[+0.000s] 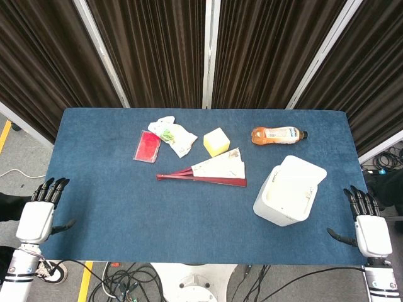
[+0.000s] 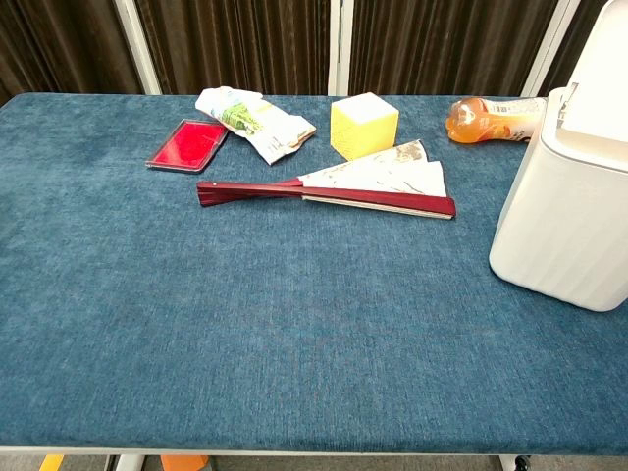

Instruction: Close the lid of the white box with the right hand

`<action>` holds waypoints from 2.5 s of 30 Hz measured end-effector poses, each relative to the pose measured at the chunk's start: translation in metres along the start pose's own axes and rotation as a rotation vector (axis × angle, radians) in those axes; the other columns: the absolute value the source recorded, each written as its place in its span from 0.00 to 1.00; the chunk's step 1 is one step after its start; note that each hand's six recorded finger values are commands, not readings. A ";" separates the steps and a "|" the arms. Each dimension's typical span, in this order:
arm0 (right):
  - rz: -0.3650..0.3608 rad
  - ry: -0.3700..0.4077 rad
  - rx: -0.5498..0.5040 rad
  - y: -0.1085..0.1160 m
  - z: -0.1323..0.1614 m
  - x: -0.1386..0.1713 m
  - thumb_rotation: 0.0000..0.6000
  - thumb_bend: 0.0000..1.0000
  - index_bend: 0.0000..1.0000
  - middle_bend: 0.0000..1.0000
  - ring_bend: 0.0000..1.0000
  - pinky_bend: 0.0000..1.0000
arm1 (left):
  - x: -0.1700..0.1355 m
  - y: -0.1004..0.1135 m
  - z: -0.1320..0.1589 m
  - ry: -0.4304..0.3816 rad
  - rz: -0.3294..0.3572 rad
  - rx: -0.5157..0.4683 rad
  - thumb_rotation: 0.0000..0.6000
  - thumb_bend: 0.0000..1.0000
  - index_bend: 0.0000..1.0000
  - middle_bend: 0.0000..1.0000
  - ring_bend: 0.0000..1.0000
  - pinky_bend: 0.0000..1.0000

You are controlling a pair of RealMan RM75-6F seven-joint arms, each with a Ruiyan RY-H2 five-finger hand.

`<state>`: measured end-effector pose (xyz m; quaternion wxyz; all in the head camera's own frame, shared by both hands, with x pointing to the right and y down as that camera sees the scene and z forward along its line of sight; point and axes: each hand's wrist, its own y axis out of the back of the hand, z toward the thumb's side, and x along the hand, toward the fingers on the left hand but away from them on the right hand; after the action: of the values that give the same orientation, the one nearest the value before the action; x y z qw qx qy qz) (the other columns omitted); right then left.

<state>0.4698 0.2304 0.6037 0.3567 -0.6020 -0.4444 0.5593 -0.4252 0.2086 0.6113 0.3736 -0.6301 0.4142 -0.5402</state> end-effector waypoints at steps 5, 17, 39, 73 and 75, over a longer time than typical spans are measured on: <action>0.005 0.000 0.001 0.000 0.000 0.001 0.82 0.02 0.00 0.00 0.00 0.00 | -0.001 -0.002 0.000 0.000 -0.003 -0.002 1.00 0.08 0.10 0.10 0.04 0.13; -0.012 0.032 -0.011 0.011 0.006 0.002 0.82 0.01 0.00 0.00 0.00 0.00 | -0.002 -0.004 0.001 -0.003 -0.008 -0.002 1.00 0.08 0.10 0.10 0.04 0.13; -0.059 0.274 -0.225 0.119 0.083 -0.042 0.76 0.01 0.00 0.00 0.00 0.00 | 0.000 -0.008 0.004 -0.010 -0.023 0.006 1.00 0.08 0.10 0.10 0.04 0.13; 0.333 0.203 -0.925 0.082 0.101 -0.102 0.69 0.91 0.00 0.05 0.00 0.00 | 0.002 -0.012 0.001 -0.012 -0.044 0.018 1.00 0.08 0.10 0.10 0.04 0.13; 0.362 0.212 -0.944 0.079 0.104 -0.100 0.69 0.91 0.00 0.06 0.00 0.00 | 0.002 -0.011 0.002 -0.013 -0.043 0.017 1.00 0.08 0.10 0.10 0.04 0.13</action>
<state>0.3797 0.1024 0.5536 -0.0133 -0.8180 -0.4987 0.2865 -0.4217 0.2107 0.6222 0.3701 -0.6391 0.3935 -0.5476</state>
